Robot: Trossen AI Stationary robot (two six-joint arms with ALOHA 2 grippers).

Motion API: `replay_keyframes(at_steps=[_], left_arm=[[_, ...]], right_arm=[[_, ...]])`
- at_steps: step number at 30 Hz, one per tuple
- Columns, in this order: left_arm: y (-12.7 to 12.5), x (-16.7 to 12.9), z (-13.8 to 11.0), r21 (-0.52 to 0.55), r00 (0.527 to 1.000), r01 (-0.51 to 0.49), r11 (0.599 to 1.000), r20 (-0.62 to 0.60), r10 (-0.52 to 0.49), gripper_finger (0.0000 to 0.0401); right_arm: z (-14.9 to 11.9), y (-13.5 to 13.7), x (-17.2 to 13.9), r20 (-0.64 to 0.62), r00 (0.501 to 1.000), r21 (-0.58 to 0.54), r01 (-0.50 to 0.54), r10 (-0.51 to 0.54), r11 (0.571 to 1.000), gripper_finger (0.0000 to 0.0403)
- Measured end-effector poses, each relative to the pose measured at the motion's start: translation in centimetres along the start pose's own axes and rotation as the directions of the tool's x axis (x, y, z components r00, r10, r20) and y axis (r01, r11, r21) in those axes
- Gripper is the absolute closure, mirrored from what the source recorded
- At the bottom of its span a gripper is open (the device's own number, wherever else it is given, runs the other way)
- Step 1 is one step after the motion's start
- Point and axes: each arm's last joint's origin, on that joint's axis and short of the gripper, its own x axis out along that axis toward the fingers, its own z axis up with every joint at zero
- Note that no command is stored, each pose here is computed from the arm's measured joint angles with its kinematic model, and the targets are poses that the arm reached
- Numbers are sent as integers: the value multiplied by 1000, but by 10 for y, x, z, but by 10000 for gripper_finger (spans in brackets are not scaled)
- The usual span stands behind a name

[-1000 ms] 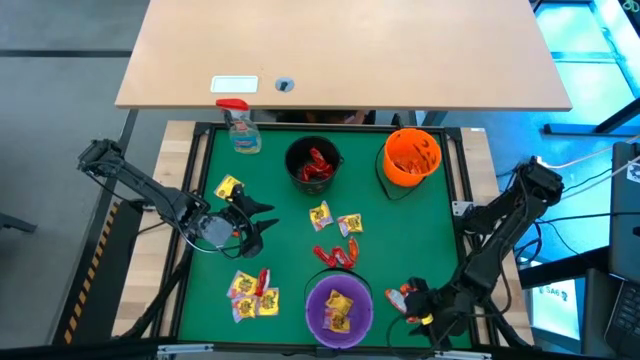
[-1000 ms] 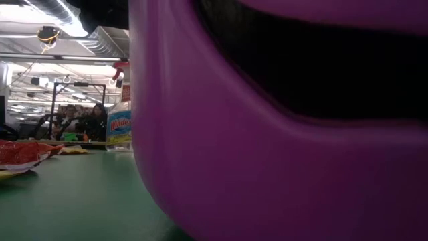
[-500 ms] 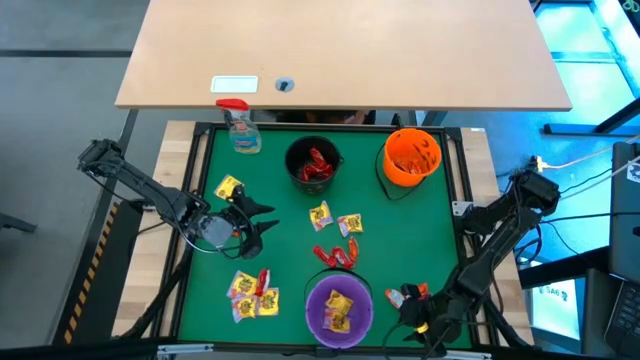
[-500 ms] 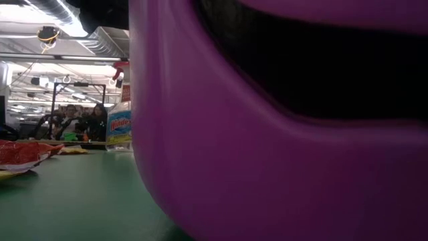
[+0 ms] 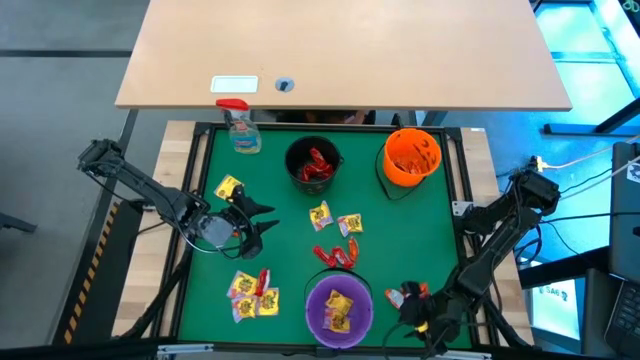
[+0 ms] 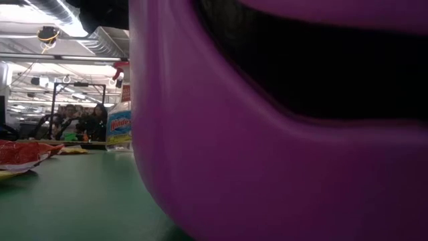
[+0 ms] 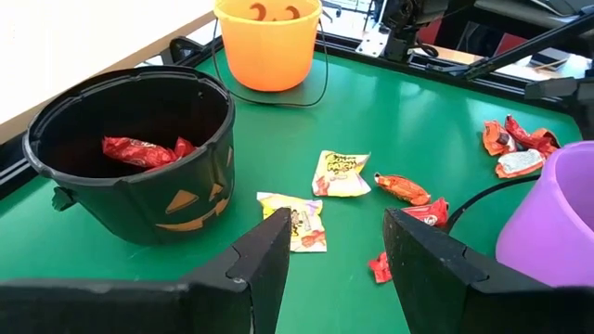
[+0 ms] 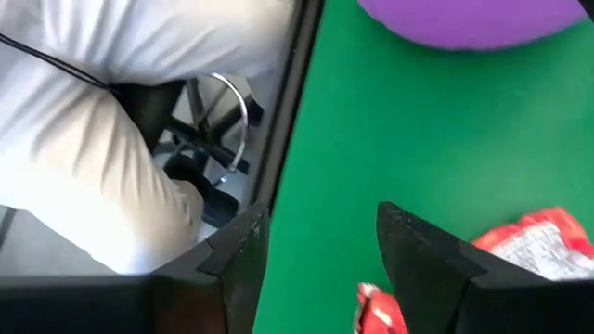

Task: Sort candy
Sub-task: Put the red chocolate into the black bucket

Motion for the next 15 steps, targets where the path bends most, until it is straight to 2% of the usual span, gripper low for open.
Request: replay_keyframes(at_steps=[10,15], left_arm=[[0,0,0,-6,1000,9,1000,-6,-9,238],[0,0,0,-6,1000,10,1000,-6,-10,238]], right_arm=[[-12,-10,-1,-152,986,23,74,-70,997,142],[-21,-19,-4,-246,955,5,170,-164,985,140]])
